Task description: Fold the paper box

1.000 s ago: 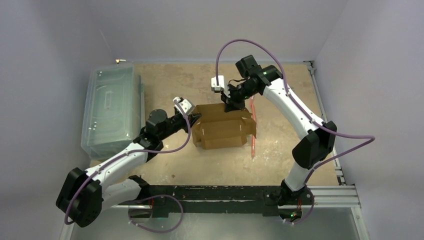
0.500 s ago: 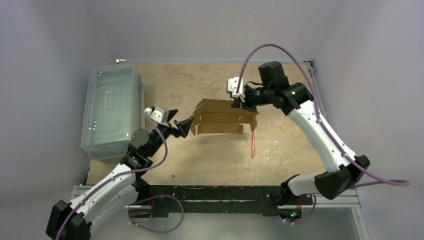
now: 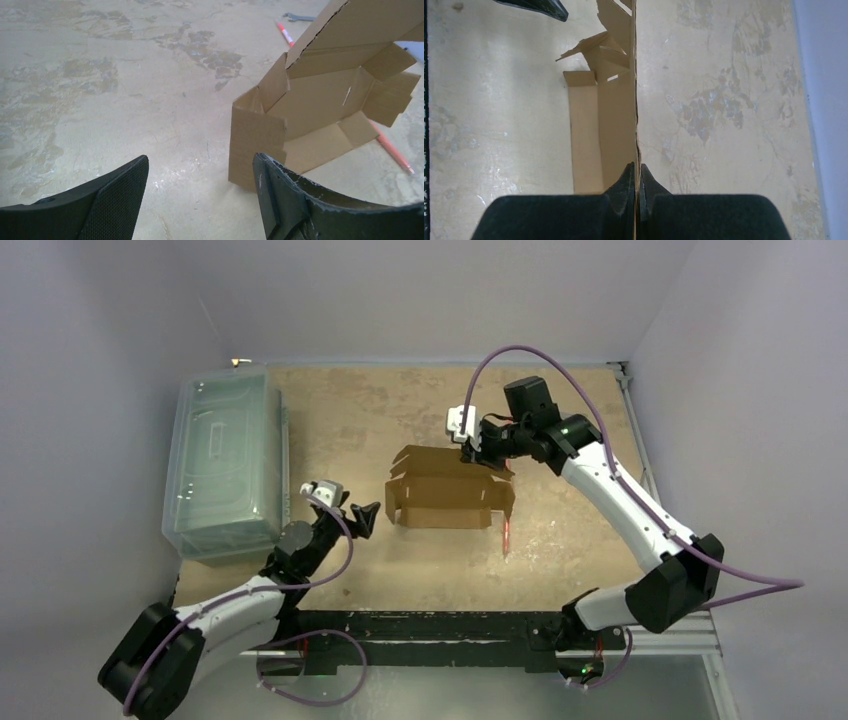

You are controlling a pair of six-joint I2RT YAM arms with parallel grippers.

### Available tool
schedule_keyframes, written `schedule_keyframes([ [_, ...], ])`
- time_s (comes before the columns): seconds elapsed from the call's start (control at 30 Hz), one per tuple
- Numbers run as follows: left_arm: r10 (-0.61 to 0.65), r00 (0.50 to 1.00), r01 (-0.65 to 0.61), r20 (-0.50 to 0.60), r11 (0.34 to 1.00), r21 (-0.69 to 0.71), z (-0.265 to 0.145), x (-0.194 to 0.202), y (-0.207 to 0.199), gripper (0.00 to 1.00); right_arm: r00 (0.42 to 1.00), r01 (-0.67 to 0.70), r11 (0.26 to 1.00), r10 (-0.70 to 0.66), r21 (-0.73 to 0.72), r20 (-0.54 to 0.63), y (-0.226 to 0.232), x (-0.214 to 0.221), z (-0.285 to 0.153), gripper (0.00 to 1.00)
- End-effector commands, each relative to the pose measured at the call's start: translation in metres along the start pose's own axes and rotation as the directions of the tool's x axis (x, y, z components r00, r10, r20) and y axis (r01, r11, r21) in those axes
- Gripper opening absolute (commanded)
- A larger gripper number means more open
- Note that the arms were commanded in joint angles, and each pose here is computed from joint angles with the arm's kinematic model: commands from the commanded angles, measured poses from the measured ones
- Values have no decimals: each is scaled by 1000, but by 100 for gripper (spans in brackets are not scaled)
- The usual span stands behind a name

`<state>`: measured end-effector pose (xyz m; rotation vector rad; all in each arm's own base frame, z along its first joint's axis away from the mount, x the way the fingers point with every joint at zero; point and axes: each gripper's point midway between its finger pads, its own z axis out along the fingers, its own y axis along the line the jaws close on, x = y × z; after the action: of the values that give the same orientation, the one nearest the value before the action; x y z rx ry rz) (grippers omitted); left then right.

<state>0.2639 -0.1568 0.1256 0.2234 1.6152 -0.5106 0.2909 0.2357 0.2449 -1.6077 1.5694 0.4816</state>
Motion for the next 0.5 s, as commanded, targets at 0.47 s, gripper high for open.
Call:
schedule_keyframes([
  [0.47,116,988,-136,101,966,221,19,-5,-36,74,1000,-25,999,25,-31,-6,15,25,12,0],
])
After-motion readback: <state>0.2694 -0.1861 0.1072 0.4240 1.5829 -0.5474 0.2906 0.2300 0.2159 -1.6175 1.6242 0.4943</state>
